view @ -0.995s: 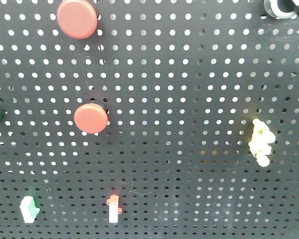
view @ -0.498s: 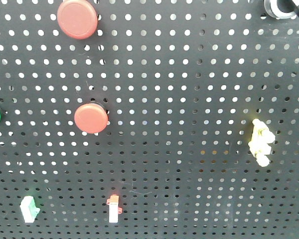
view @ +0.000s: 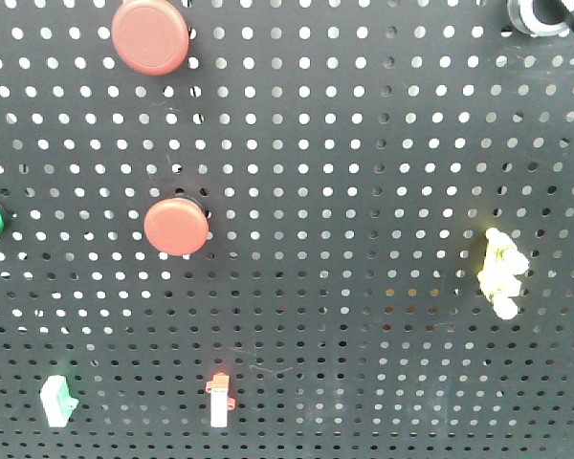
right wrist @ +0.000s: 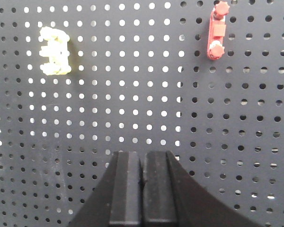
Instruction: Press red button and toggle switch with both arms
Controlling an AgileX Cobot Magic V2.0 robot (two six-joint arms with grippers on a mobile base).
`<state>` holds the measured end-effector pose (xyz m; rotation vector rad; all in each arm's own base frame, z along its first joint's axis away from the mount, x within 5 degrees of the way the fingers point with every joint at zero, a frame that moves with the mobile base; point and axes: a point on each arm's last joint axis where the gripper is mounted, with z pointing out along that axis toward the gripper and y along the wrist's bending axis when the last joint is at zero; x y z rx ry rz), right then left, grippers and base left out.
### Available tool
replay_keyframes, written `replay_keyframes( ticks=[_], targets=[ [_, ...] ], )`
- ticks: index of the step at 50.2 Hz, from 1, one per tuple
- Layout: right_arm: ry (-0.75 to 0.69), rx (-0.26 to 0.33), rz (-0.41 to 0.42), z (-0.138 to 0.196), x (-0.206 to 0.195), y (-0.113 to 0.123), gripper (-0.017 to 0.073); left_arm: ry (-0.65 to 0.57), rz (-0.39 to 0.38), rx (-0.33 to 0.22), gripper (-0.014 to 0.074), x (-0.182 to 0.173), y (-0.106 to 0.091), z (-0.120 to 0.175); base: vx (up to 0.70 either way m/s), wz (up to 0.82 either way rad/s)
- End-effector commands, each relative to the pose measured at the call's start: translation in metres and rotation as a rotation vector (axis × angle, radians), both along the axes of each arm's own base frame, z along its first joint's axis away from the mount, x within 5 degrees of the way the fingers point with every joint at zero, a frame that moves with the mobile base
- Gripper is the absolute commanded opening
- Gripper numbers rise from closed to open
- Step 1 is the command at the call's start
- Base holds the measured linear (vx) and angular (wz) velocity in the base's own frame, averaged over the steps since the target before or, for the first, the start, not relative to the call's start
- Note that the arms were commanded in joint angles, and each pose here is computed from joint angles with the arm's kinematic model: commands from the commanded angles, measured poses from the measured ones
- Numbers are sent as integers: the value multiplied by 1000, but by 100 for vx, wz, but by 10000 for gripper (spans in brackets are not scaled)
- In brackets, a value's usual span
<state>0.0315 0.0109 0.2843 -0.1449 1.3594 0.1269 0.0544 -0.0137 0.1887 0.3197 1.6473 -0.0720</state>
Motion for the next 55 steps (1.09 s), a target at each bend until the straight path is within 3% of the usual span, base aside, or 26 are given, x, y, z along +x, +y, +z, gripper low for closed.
replay_keyframes(
  ticks=[1, 46, 49, 55],
  targets=[
    [-78, 19, -39, 14, -3, -4, -3, -108, 20, -95, 2, 1, 1, 1, 0, 0],
    [-78, 18, -40, 14, -3, -4, -3, -104, 19, -93, 2, 1, 1, 2, 0, 0],
    [-78, 1, -44, 13, -2, -4, -3, -104, 19, -93, 2, 1, 1, 2, 0, 0],
    [-14, -98, -58, 7, -1, -3, -3, -104, 19, -93, 2, 1, 1, 2, 0, 0]
  ],
)
